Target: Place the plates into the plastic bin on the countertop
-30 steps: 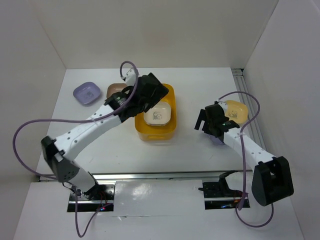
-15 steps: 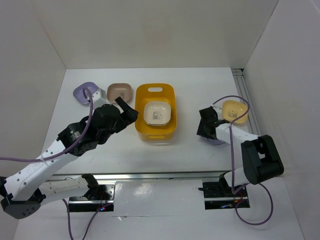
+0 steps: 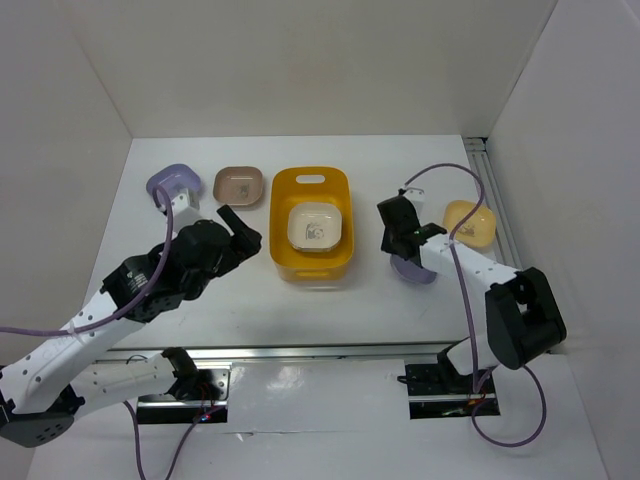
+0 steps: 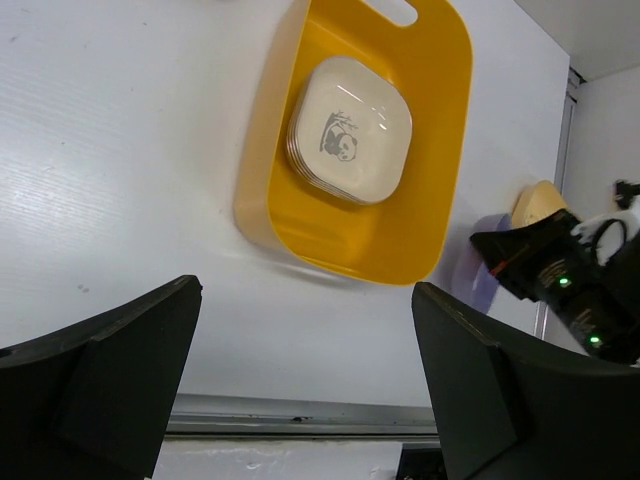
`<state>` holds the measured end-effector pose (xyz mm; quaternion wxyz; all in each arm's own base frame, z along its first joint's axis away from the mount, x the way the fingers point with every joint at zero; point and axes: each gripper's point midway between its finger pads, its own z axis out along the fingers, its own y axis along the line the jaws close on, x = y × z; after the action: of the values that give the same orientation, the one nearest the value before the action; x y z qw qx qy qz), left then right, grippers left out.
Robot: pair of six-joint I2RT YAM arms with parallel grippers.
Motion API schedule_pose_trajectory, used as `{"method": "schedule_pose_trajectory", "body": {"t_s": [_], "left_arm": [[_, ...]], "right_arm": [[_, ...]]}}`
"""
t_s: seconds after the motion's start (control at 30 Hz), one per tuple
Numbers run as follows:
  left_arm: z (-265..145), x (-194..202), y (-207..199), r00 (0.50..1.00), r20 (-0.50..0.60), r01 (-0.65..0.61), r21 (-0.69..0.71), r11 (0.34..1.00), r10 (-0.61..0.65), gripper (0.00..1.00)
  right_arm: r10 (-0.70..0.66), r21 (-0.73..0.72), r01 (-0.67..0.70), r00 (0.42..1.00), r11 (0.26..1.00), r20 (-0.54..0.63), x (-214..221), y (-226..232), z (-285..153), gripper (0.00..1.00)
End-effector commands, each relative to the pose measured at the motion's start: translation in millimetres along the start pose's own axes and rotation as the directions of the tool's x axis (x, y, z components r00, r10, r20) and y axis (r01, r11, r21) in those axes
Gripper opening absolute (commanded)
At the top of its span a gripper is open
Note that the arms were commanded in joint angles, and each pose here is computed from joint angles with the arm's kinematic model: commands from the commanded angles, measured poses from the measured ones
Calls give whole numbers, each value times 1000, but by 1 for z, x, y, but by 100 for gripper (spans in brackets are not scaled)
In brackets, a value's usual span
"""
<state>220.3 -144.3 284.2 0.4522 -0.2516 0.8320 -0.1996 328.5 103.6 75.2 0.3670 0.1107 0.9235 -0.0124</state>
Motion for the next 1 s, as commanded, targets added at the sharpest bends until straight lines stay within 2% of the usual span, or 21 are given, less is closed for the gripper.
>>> {"method": "schedule_pose_trajectory", "body": {"t_s": [0.0, 0.03, 0.1, 0.13, 0.23, 0.27, 0.33, 0.37, 0.47, 0.6, 0.83, 0.9, 0.97], "left_arm": [[-1, -1, 14, 999, 20, -31, -37, 999, 32, 100], [-3, -3, 14, 999, 24, -25, -29, 999, 26, 100], [-1, 0, 22, 999, 22, -34, -57, 998, 36, 100], [0, 2, 27, 999, 25, -37, -76, 996, 39, 100], [1, 5, 36, 999, 21, -41, -107, 993, 44, 100], [3, 7, 38, 998, 13, -53, -122, 991, 55, 100], [3, 7, 41, 999, 20, -33, -138, 990, 36, 100], [3, 7, 41, 999, 20, -33, -139, 990, 36, 100], [5, 5, 43, 999, 11, -38, -153, 988, 40, 100], [5, -6, 49, 1000, 11, -22, -199, 980, 25, 100], [7, -33, 52, 999, 36, -26, -233, 972, 35, 100], [9, -38, 52, 999, 41, -16, -244, 970, 27, 100], [18, -41, 57, 998, 26, -42, -277, 960, 51, 100]], "right_arm": [[13, -3, -13, 996, 1000, 93, -46, 19, -33, 0], [39, -26, -35, 986, 999, 161, -76, 30, -50, 0], [18, -76, -2, 978, 997, 206, -97, 49, -70, 0], [41, -113, -13, 970, 993, 241, -121, 63, -86, 0], [-14, -151, 56, 964, 987, 264, -137, 99, -101, 0], [15, -197, 48, 953, 979, 302, -159, 117, -120, 0], [-16, -245, 94, 953, 965, 301, -158, 152, -123, 0], [8, -280, 89, 945, 956, 328, -173, 167, -136, 0], [-30, -363, 134, 960, 922, 278, -162, 218, -118, 0], [-57, -366, 144, 969, 919, 240, -148, 256, -86, 0], [-66, -374, 127, 983, 919, 173, -118, 284, -43, 0], [-59, -383, 118, 985, 916, 163, -114, 288, -38, 4], [-64, -392, 121, 986, 912, 154, -111, 292, -35, 14]]}}
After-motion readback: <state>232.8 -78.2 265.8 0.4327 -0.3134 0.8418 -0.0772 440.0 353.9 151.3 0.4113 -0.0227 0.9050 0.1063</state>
